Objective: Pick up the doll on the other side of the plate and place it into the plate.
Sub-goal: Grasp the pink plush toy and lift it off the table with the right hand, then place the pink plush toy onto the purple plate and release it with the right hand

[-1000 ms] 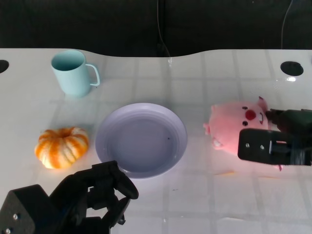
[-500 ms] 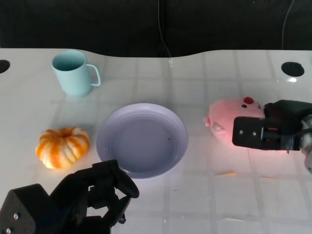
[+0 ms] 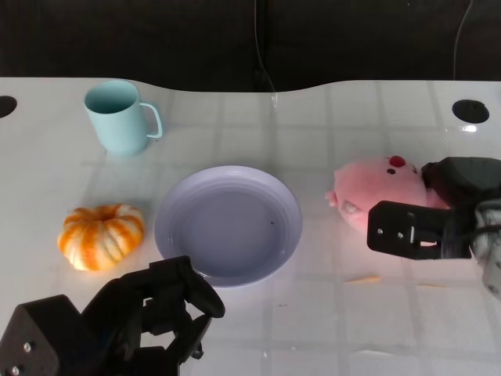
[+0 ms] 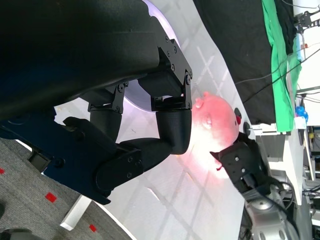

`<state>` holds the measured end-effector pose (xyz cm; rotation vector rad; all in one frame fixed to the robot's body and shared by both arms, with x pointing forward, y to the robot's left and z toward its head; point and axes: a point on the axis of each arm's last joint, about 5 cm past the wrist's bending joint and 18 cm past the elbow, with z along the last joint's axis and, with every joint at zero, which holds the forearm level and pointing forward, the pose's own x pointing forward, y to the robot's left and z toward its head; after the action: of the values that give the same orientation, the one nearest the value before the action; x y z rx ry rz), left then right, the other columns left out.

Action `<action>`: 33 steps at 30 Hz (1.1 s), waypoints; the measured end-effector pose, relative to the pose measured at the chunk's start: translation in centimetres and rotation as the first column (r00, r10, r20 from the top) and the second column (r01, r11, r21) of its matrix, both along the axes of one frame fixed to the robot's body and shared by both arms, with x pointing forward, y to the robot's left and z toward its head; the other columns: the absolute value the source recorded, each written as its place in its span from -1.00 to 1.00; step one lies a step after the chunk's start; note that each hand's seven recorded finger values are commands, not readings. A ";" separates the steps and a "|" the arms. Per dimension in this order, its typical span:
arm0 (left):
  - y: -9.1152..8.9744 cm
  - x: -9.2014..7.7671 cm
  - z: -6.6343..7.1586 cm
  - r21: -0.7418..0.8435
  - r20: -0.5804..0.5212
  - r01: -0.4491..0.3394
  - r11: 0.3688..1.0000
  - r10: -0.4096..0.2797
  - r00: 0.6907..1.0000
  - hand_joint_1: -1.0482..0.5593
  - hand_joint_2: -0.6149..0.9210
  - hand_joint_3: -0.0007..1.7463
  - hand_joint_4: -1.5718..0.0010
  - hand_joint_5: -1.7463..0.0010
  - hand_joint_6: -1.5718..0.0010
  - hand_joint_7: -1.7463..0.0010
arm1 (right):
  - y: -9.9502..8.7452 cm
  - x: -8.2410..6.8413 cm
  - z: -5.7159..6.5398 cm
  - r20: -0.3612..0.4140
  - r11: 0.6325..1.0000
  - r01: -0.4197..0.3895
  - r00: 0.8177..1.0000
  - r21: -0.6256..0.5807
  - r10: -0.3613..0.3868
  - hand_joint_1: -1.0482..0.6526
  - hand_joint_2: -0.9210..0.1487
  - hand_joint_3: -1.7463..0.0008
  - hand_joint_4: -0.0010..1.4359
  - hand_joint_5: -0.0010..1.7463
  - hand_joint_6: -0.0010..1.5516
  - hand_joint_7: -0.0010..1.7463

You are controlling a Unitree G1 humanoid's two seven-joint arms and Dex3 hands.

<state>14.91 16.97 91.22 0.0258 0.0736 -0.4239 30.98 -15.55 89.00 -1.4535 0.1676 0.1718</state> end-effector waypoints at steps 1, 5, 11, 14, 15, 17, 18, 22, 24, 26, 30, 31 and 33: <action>0.0 0.0 0.0 0.000 0.001 0.000 1.000 0.000 1.000 -0.09 0.60 0.13 0.21 -1.00 0.13 -0.56 | -0.2 -0.2 -0.2 0.025 1.000 -0.001 1.000 0.015 0.001 -0.10 -1.00 0.75 0.10 0.54 0.55 -0.82; 0.0 0.1 0.0 0.001 0.003 0.001 1.000 -0.001 1.000 -0.11 0.60 0.12 0.23 -1.00 0.14 -0.56 | -0.9 -0.7 -0.8 0.115 0.995 -0.002 0.993 0.098 -0.010 -0.06 -1.00 0.81 0.09 0.94 0.22 0.03; 0.0 0.2 0.1 -0.006 0.005 0.002 1.000 -0.002 1.000 -0.08 0.61 0.12 0.22 -1.00 0.14 -0.56 | -1.5 -0.6 -0.2 0.189 0.981 0.014 0.981 0.194 -0.051 -0.05 -0.73 0.32 0.16 0.97 0.01 0.61; 0.0 0.4 0.1 -0.014 0.004 0.003 1.000 -0.003 1.000 -0.08 0.61 0.12 0.19 -1.00 0.14 -0.55 | -1.5 -0.2 0.8 0.233 0.971 0.013 0.970 0.241 -0.071 -0.04 -0.31 -0.16 0.22 1.00 0.03 0.75; 0.0 0.4 0.1 -0.016 0.005 0.003 1.000 -0.003 1.000 -0.08 0.61 0.12 0.19 -1.00 0.14 -0.55 | -1.4 -0.1 1.2 0.251 0.966 0.009 0.965 0.259 -0.076 -0.03 -0.20 -0.27 0.25 1.00 0.02 0.82; 0.0 0.5 0.2 -0.016 0.007 0.004 1.000 -0.003 1.000 -0.09 0.60 0.12 0.20 -1.00 0.14 -0.55 | -1.3 0.1 2.0 0.279 0.953 0.000 0.956 0.302 -0.088 -0.01 -0.08 -0.40 0.29 1.00 0.04 0.91; 0.0 0.5 0.1 -0.014 0.006 0.003 1.000 -0.003 1.000 -0.09 0.61 0.12 0.20 -1.00 0.14 -0.55 | -1.1 0.2 2.4 0.291 0.949 -0.010 0.953 0.314 -0.086 -0.01 -0.05 -0.44 0.29 1.00 0.04 0.93; 0.0 0.4 0.1 -0.013 0.003 0.002 1.000 -0.002 1.000 -0.09 0.61 0.12 0.20 -1.00 0.14 -0.55 | -0.4 0.4 3.7 0.318 0.939 -0.054 0.946 0.341 -0.061 0.03 0.05 -0.49 0.31 1.00 0.04 0.97; 0.0 0.4 0.1 -0.013 0.002 0.002 1.000 -0.002 1.000 -0.09 0.61 0.12 0.19 -1.00 0.14 -0.55 | 0.1 0.5 4.2 0.332 0.930 -0.083 0.942 0.357 -0.044 0.04 0.08 -0.52 0.32 1.00 0.03 0.99; 0.0 0.4 0.1 -0.013 0.001 0.002 1.000 -0.002 1.000 -0.08 0.61 0.13 0.19 -1.00 0.13 -0.56 | 0.6 0.5 4.7 0.341 0.924 -0.111 0.940 0.366 -0.022 0.02 0.09 -0.55 0.32 1.00 0.01 1.00; -0.1 0.4 0.0 -0.008 0.001 0.007 1.000 -0.007 1.000 -0.09 0.59 0.14 0.21 -1.00 0.13 -0.57 | 1.6 0.7 5.3 0.330 0.916 -0.156 0.944 0.370 0.028 -0.02 0.09 -0.52 0.29 1.00 0.03 0.92; -0.2 0.3 0.0 -0.004 0.000 0.007 1.000 -0.007 1.000 -0.09 0.59 0.14 0.21 -1.00 0.13 -0.57 | 2.1 0.8 5.5 0.331 0.912 -0.170 0.943 0.374 0.041 -0.03 0.07 -0.50 0.28 1.00 0.04 0.89; -0.3 0.3 0.0 -0.004 -0.002 0.009 1.000 -0.009 1.000 -0.09 0.59 0.13 0.21 -1.00 0.13 -0.57 | 3.1 0.9 5.8 0.332 0.902 -0.203 0.941 0.381 0.072 -0.04 0.04 -0.47 0.27 1.00 0.05 0.84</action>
<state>15.20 16.70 91.18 0.0214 0.0745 -0.4329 31.84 -12.41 94.76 -1.0513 -0.2236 0.0846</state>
